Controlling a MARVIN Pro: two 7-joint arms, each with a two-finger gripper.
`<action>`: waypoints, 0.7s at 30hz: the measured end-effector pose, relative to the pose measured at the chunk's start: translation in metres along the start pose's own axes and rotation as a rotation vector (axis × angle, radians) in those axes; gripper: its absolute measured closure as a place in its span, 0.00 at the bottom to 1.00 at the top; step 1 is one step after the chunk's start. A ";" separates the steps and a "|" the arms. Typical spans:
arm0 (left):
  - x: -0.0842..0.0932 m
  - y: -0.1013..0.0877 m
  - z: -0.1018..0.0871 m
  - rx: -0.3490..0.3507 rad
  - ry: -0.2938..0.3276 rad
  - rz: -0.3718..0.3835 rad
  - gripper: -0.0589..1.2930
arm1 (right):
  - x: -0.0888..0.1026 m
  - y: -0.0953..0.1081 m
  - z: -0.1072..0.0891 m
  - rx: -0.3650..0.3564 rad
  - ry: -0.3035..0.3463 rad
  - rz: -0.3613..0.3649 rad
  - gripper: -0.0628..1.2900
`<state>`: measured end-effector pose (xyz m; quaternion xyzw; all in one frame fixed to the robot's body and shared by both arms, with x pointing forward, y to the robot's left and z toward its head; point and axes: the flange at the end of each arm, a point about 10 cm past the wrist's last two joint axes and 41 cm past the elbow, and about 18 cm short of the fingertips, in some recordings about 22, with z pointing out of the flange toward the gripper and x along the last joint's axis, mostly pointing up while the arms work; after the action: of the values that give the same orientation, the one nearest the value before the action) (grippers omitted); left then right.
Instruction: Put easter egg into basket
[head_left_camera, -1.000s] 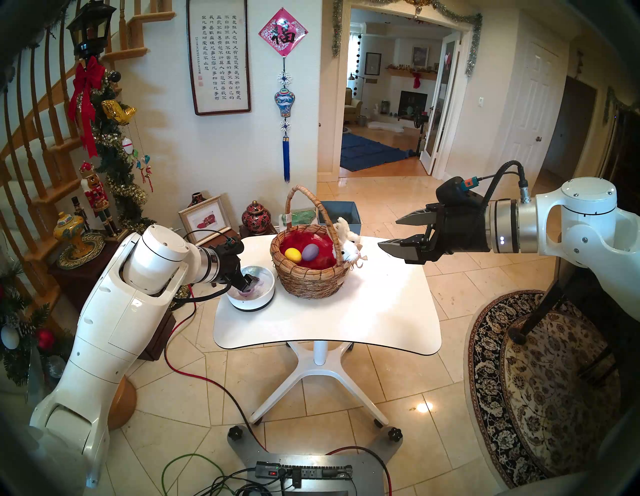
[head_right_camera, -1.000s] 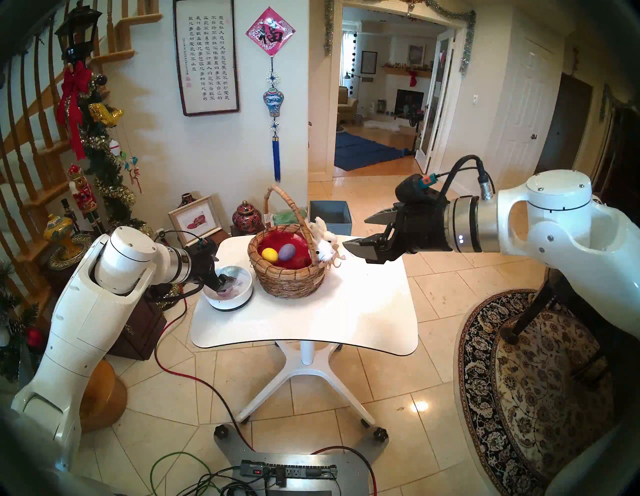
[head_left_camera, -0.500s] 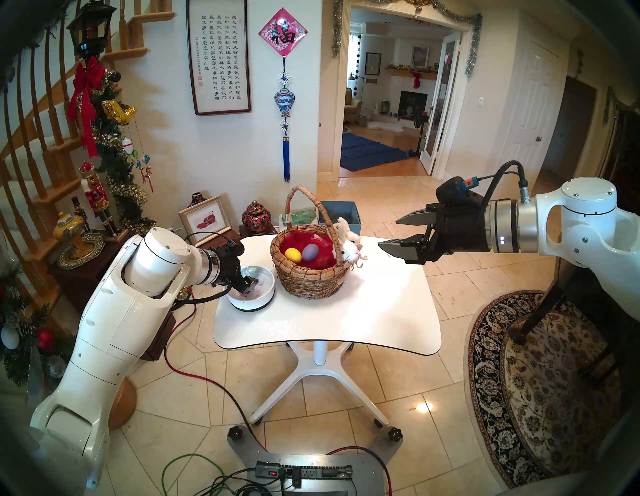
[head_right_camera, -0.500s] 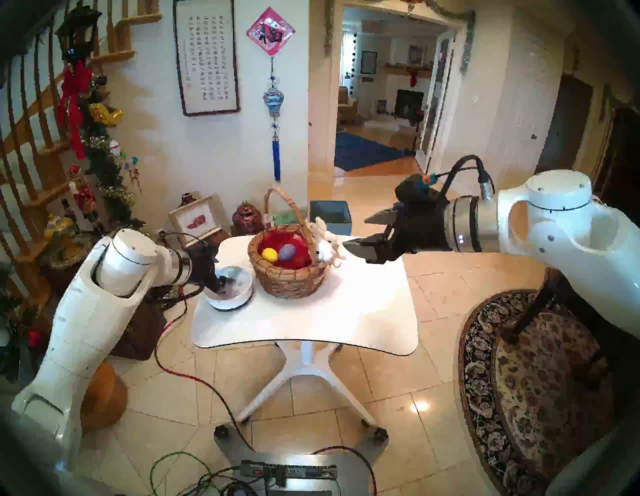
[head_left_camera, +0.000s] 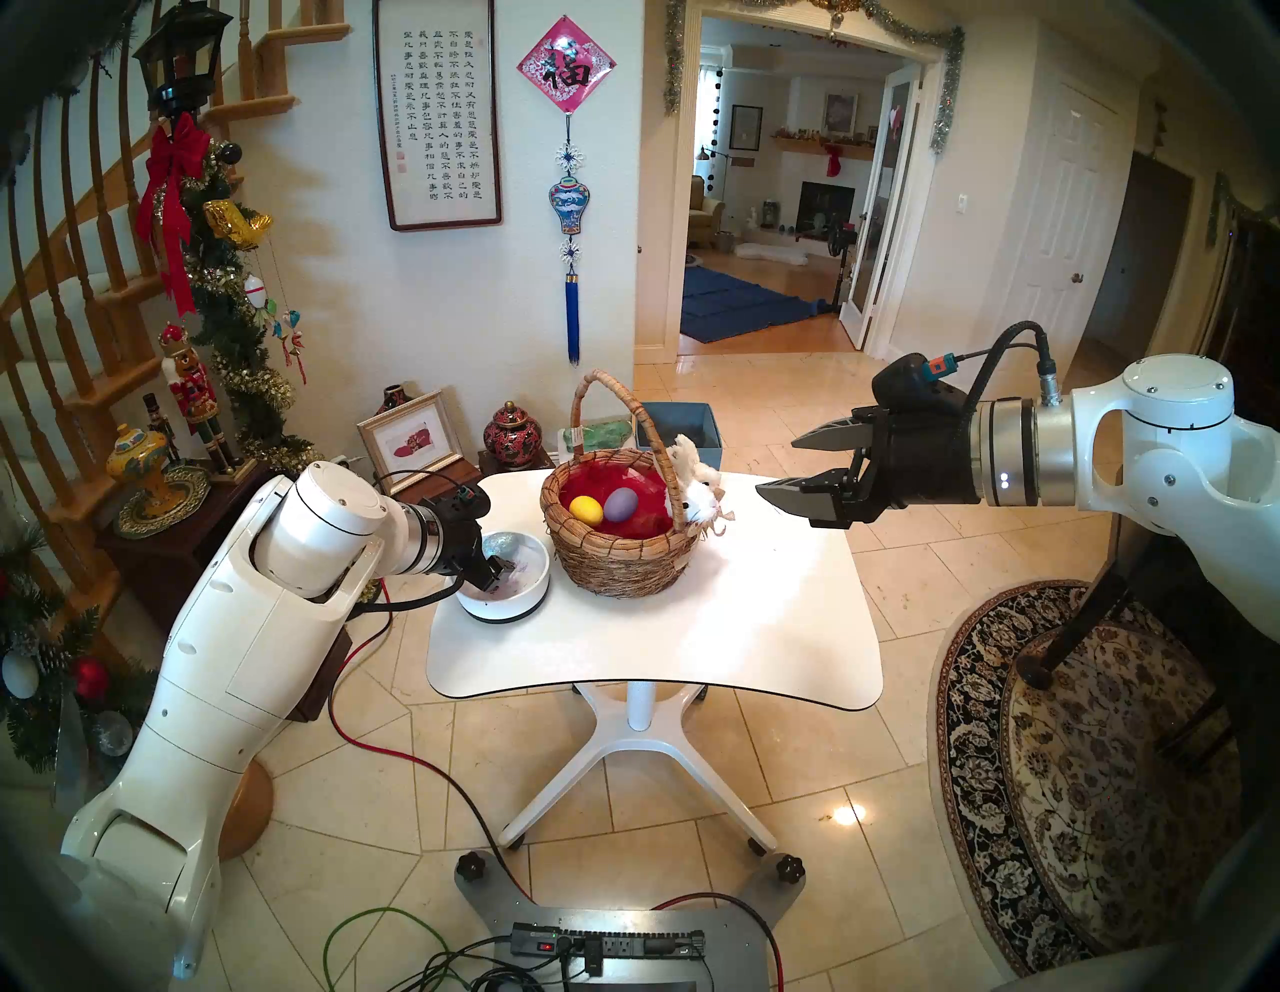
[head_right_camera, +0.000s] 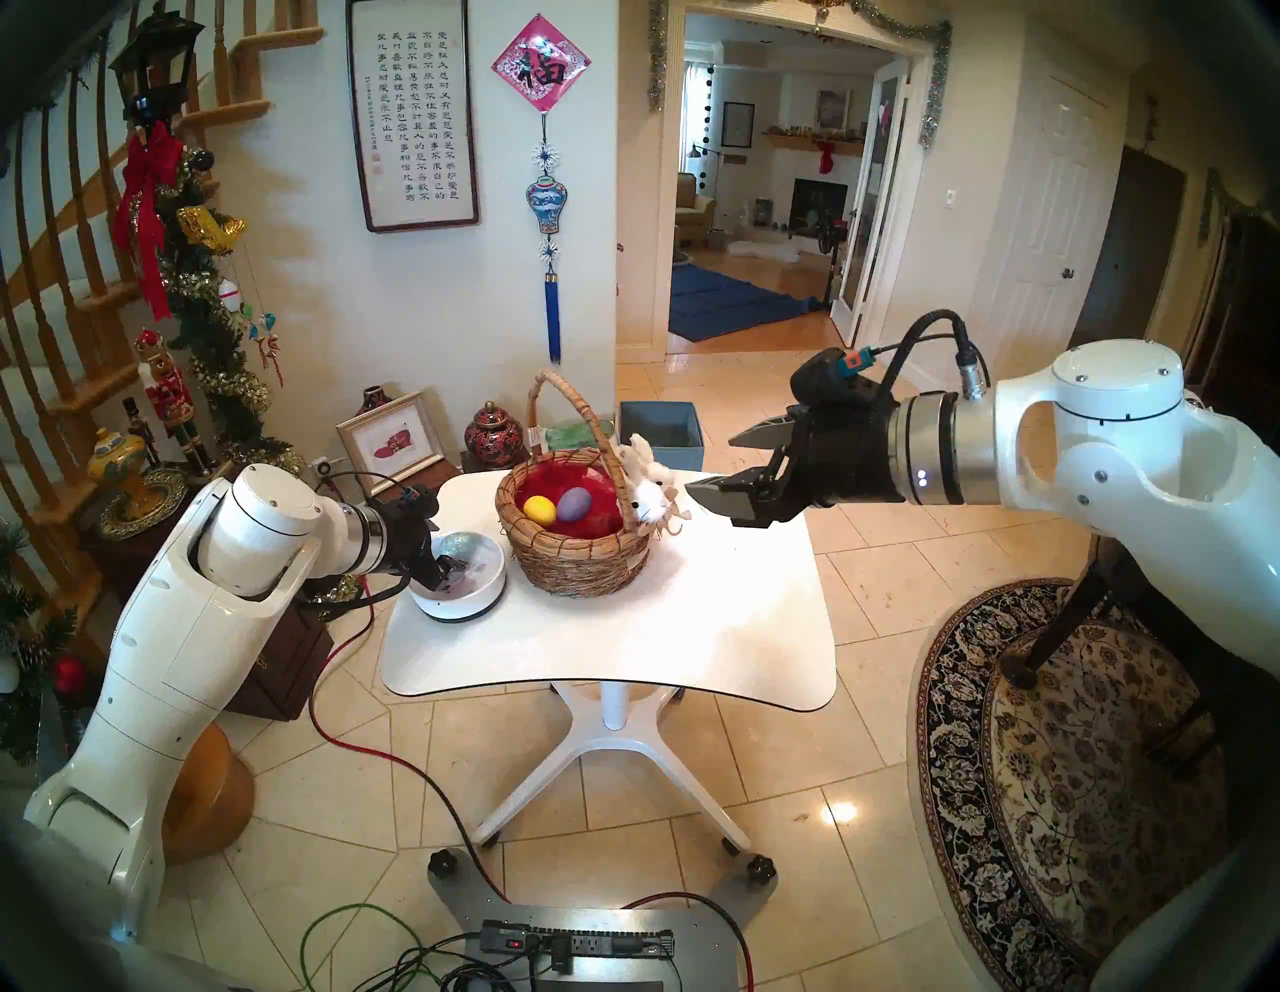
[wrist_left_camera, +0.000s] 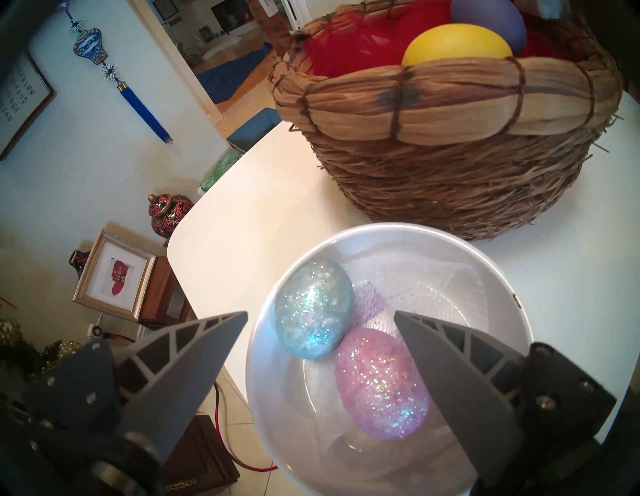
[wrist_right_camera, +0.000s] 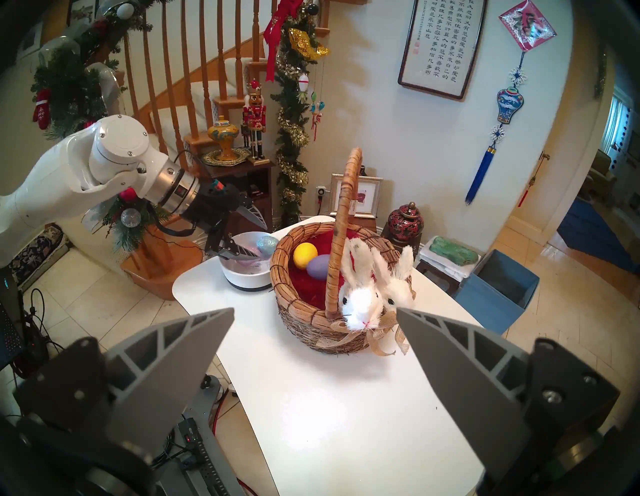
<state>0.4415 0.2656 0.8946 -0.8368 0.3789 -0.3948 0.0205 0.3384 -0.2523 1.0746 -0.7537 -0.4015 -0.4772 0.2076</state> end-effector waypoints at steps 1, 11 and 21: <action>0.000 0.000 0.000 0.000 -0.001 0.000 0.09 | 0.000 0.000 0.000 0.000 0.000 0.000 0.05; -0.003 0.001 0.003 -0.001 -0.007 0.000 0.23 | 0.000 0.000 0.000 0.000 0.000 0.000 0.05; -0.005 0.001 0.005 -0.013 -0.006 -0.001 0.27 | 0.000 0.000 0.000 0.000 0.000 0.000 0.05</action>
<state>0.4420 0.2666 0.8881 -0.8383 0.3808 -0.3898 0.0157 0.3384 -0.2523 1.0747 -0.7536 -0.4015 -0.4772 0.2076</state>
